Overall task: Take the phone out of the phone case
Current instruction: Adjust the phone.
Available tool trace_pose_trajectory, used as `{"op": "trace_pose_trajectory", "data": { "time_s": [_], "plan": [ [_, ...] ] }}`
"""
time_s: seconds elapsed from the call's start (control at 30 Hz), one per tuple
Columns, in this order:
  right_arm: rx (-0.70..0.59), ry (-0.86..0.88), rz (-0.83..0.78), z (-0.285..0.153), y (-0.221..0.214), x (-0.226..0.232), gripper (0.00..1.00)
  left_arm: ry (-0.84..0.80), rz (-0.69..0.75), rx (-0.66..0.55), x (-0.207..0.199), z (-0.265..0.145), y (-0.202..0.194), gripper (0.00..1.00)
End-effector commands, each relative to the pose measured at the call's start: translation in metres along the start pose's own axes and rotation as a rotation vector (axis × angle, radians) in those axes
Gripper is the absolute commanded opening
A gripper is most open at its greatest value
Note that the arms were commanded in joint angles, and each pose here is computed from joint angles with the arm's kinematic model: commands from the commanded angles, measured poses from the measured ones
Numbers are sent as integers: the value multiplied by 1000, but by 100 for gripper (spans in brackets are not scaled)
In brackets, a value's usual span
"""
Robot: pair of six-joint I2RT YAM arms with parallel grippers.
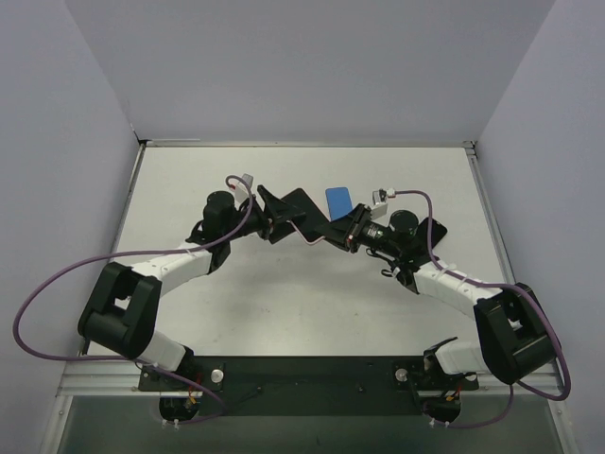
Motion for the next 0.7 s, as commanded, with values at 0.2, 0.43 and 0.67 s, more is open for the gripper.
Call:
{"op": "trace_pose_trajectory", "data": {
  "time_s": [0.2,0.43,0.67],
  "plan": [
    [-3,177,-66,9,-5,40,0,-183,60,-17,-50,11,8,67],
    [-23,133,-36,13,-5,26,0,-194,42,-34,-50,10,9,50],
    [-38,97,-18,14,-5,18,0,-183,42,-37,-51,11,11,0]
  ]
}}
Point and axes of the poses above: each gripper's point midway between its finger pads, its own z axis out along the fingers, its own x axis along the line the jaws close on, y = z × x, the point moved 2 cm from there along -z, back along the fingers, and after that the axes turned 7 degrees about -z, right-handed, at the moved point
